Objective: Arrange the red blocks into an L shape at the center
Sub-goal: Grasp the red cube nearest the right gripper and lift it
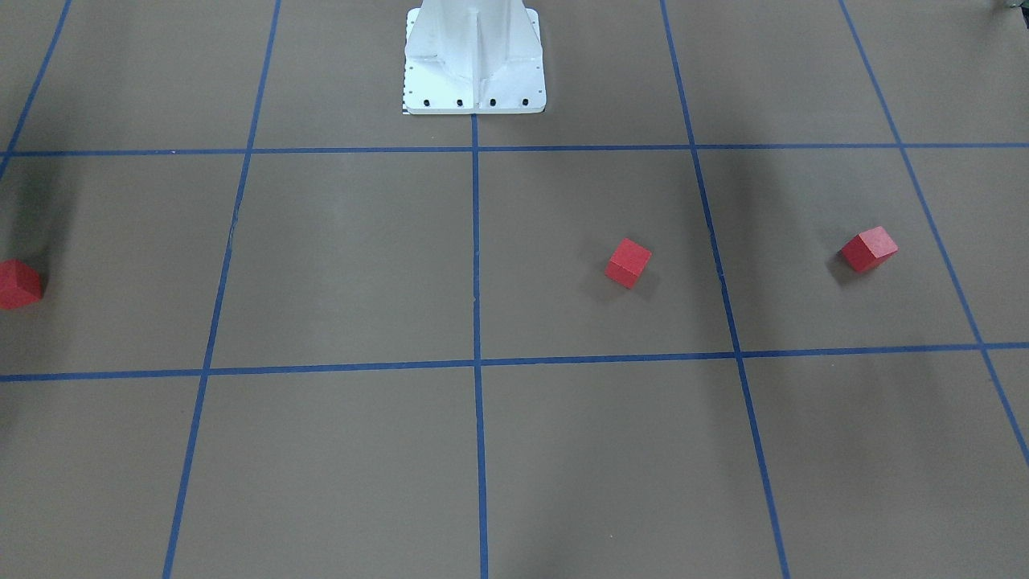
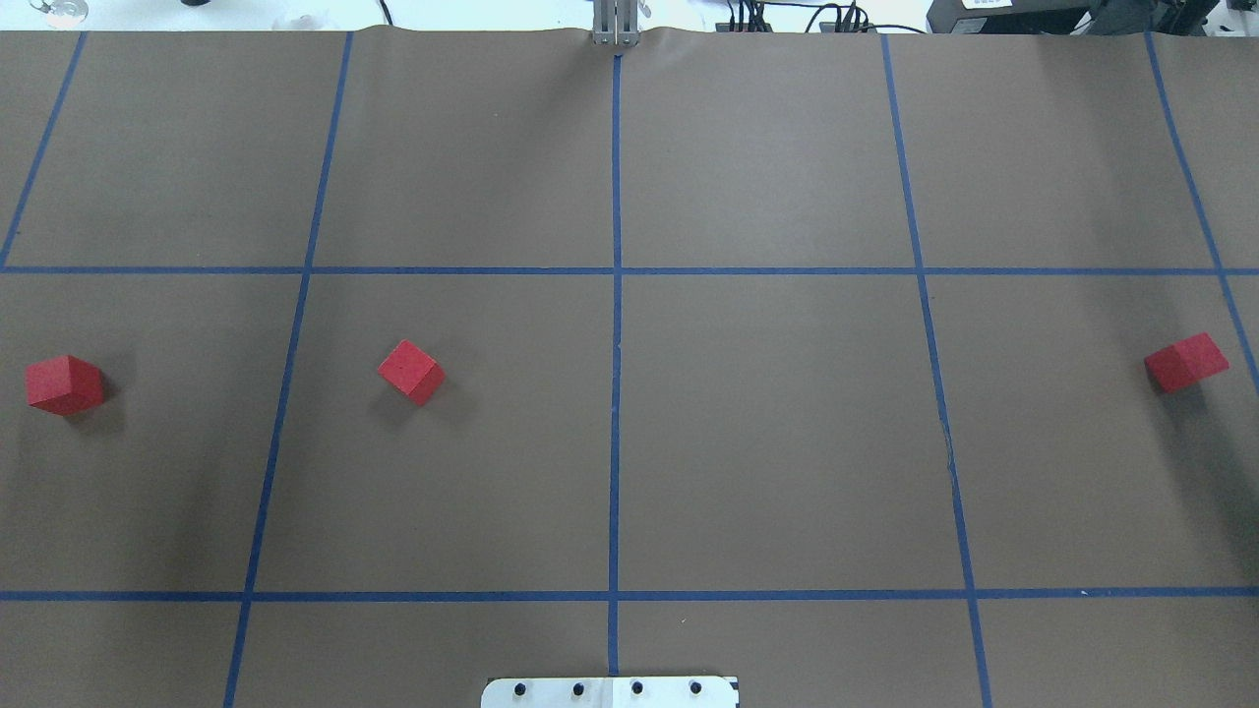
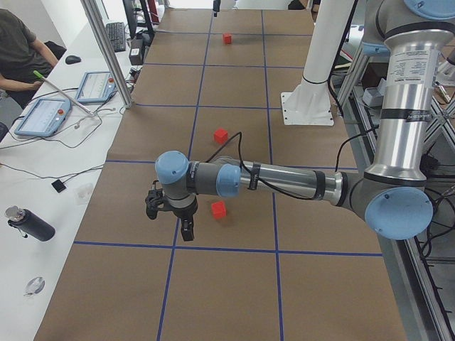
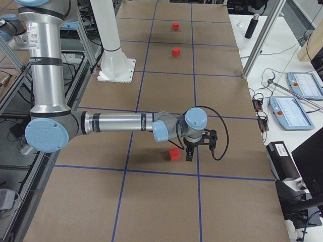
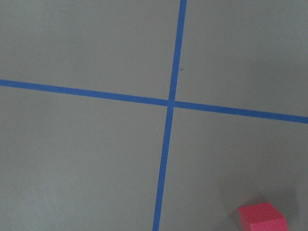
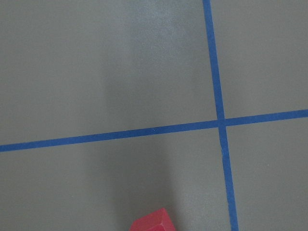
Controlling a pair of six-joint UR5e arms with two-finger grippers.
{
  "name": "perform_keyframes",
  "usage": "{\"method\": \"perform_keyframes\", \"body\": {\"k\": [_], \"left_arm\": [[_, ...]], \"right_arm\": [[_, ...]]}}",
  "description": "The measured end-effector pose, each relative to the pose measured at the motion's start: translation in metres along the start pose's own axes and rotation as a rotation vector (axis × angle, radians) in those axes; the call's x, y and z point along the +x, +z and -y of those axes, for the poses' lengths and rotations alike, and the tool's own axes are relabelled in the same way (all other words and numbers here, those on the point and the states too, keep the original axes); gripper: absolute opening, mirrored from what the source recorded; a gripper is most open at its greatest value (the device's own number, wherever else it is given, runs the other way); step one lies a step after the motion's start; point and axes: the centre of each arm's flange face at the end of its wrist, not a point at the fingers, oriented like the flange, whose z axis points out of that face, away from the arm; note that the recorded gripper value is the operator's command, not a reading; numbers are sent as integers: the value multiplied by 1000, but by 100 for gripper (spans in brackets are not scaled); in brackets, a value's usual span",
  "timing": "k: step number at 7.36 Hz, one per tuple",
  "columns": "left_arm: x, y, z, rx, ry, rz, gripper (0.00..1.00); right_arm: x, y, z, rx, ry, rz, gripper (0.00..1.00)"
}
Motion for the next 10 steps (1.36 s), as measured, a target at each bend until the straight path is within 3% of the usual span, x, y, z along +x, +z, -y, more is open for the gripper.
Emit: {"method": "perform_keyframes", "body": {"k": [5,10], "left_arm": [[10,-21,-39,42,24,-30,100],[10,-17,-43,27,20,-60,100]], "right_arm": [[-7,-1,-1,8,-24,-5,100],[-59,56,-32,-31,-213,22,100]]}}
